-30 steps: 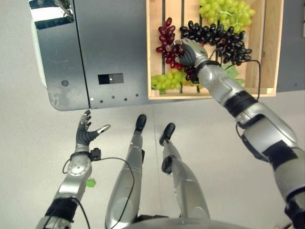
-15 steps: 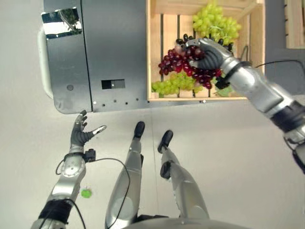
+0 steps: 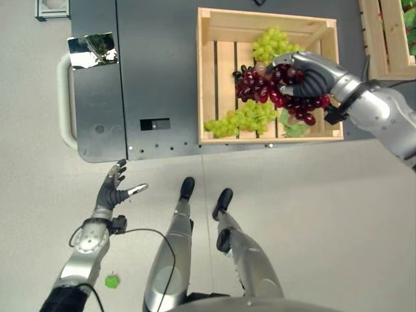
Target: Pick up the fruits from the basket on one side to the basket on the other side
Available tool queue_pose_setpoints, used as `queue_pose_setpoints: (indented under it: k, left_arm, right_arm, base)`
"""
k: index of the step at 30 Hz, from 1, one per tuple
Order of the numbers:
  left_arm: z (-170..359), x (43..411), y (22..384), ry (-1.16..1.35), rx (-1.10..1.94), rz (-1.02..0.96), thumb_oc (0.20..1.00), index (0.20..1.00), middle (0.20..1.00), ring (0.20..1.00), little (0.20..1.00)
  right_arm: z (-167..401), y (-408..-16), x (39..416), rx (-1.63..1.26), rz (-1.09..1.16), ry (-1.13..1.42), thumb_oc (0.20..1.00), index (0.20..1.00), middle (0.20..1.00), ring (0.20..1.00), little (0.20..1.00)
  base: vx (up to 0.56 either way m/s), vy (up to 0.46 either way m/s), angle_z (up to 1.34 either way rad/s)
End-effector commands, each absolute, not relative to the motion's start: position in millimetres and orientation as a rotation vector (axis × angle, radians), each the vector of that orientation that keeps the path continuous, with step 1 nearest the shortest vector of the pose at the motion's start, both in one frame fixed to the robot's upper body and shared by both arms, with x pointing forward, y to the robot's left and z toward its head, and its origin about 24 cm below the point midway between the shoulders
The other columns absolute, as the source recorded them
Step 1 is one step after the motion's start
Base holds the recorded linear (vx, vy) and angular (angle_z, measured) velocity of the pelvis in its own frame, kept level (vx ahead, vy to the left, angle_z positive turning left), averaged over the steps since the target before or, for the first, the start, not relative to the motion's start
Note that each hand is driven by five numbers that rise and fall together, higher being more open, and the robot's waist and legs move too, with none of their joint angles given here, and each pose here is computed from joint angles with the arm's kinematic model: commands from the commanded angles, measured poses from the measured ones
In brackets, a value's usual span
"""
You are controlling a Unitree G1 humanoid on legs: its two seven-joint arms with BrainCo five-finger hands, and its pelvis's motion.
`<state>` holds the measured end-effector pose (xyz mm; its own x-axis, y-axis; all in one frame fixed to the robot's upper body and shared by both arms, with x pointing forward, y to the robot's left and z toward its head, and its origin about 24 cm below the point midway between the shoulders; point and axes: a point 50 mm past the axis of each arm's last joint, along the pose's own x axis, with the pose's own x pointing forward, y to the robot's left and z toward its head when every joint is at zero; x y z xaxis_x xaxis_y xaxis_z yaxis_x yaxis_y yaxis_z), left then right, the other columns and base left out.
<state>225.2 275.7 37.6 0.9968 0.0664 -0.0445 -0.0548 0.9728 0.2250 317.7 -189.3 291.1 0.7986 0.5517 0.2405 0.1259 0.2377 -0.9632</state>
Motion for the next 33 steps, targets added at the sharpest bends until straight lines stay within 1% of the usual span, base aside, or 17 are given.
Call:
queue_pose_setpoints:
  k: [1, 4, 9, 10, 11, 12, 16, 17, 18, 20, 21, 22, 23, 27, 28, 29, 33]
  left_arm:
    - [41, 210, 275, 0.077, 0.113, -0.052, 1.0, 1.0, 1.0, 1.0, 1.0]
    - [41, 210, 270, 0.085, 0.068, -0.09, 1.0, 1.0, 1.0, 1.0, 1.0]
    - [42, 213, 251, 0.1, -0.072, -0.211, 1.0, 1.0, 1.0, 1.0, 1.0]
    - [47, 215, 245, 0.089, -0.101, -0.258, 1.0, 1.0, 1.0, 1.0, 1.0]
    - [47, 215, 245, 0.089, -0.102, -0.258, 1.0, 1.0, 1.0, 1.0, 1.0]
    - [60, 218, 242, 0.036, -0.092, -0.277, 1.0, 1.0, 1.0, 1.0, 1.0]
    - [91, 224, 250, -0.097, 0.023, -0.24, 1.0, 1.0, 1.0, 1.0, 1.0]
    - [91, 224, 250, -0.098, 0.023, -0.24, 1.0, 1.0, 1.0, 1.0, 1.0]
    - [110, 225, 259, -0.172, 0.131, -0.205, 1.0, 1.0, 1.0, 1.0, 1.0]
    - [118, 226, 264, -0.203, 0.177, -0.174, 1.0, 1.0, 1.0, 1.0, 1.0]
    - [139, 228, 272, -0.285, 0.298, -0.141, 1.0, 1.0, 1.0, 1.0, 1.0]
    - [139, 228, 272, -0.285, 0.298, -0.14, 1.0, 1.0, 1.0, 1.0, 1.0]
    - [163, 227, 277, -0.365, 0.443, -0.119, 1.0, 1.0, 1.0, 1.0, 1.0]
    - [189, 223, 286, -0.439, 0.612, -0.081, 1.0, 1.0, 1.0, 1.0, 1.0]
    - [189, 223, 286, -0.438, 0.612, -0.08, 1.0, 1.0, 1.0, 1.0, 1.0]
    - [203, 220, 286, -0.479, 0.682, -0.079, 1.0, 1.0, 1.0, 1.0, 1.0]
    - [215, 219, 286, -0.517, 0.758, -0.065, 1.0, 1.0, 1.0, 1.0, 1.0]
  right_arm:
    - [308, -180, 304, -1.311, 0.365, -0.732, 0.2, 0.2, 0.2, 0.2, 0.2]
    - [311, -176, 302, -1.318, 0.378, -0.749, 0.2, 0.2, 0.2, 0.2, 0.2]
    - [310, -163, 299, -1.321, 0.439, -0.783, 0.2, 0.2, 0.2, 0.2, 0.2]
    - [307, -156, 298, -1.322, 0.47, -0.794, 0.2, 0.2, 0.2, 0.2, 0.2]
    - [307, -156, 298, -1.322, 0.47, -0.794, 0.2, 0.2, 0.2, 0.2, 0.2]
    - [305, -150, 295, -1.316, 0.508, -0.805, 0.2, 0.2, 0.2, 0.2, 0.2]
    - [300, -140, 288, -1.328, 0.595, -0.804, 0.2, 0.2, 0.2, 0.2, 0.2]
    - [300, -140, 288, -1.328, 0.595, -0.805, 0.2, 0.2, 0.2, 0.2, 0.2]
    - [297, -138, 285, -1.336, 0.63, -0.794, 0.2, 0.2, 0.2, 0.2, 0.2]
    - [296, -136, 282, -1.334, 0.658, -0.792, 0.2, 0.2, 0.2, 0.2, 0.2]
    - [296, -133, 277, -1.312, 0.7, -0.789, 0.2, 0.2, 0.2, 0.2, 0.2]
    - [296, -133, 277, -1.312, 0.699, -0.789, 0.2, 0.2, 0.2, 0.2, 0.2]
    - [297, -129, 271, -1.299, 0.745, -0.79, 0.2, 0.2, 0.2, 0.2, 0.2]
    - [295, -125, 266, -1.288, 0.818, -0.751, 0.2, 0.2, 0.2, 0.2, 0.2]
    - [295, -124, 266, -1.287, 0.819, -0.75, 0.2, 0.2, 0.2, 0.2, 0.2]
    - [293, -124, 266, -1.283, 0.854, -0.705, 0.2, 0.2, 0.2, 0.2, 0.2]
    - [292, -125, 269, -1.262, 0.884, -0.648, 0.2, 0.2, 0.2, 0.2, 0.2]
  base:
    - [0.02, 0.014, 0.05]
    - [0.01, 0.006, 0.06]
    - [0.0, 0.001, 0.01]
    - [0.0, 0.0, 0.0]
    - [0.0, 0.0, 0.0]
    - [0.02, -0.02, 0.04]
    - [0.01, -0.009, 0.02]
    - [0.0, 0.0, 0.0]
    - [0.0, 0.0, 0.0]
    - [0.03, -0.004, 0.06]
    - [0.01, 0.006, 0.09]
    - [0.06, -0.006, 0.17]
    - [0.02, 0.001, 0.14]
    - [0.04, -0.001, 0.09]
    - [0.0, 0.0, 0.0]
    - [0.0, 0.0, 0.0]
    - [0.01, 0.001, 0.0]
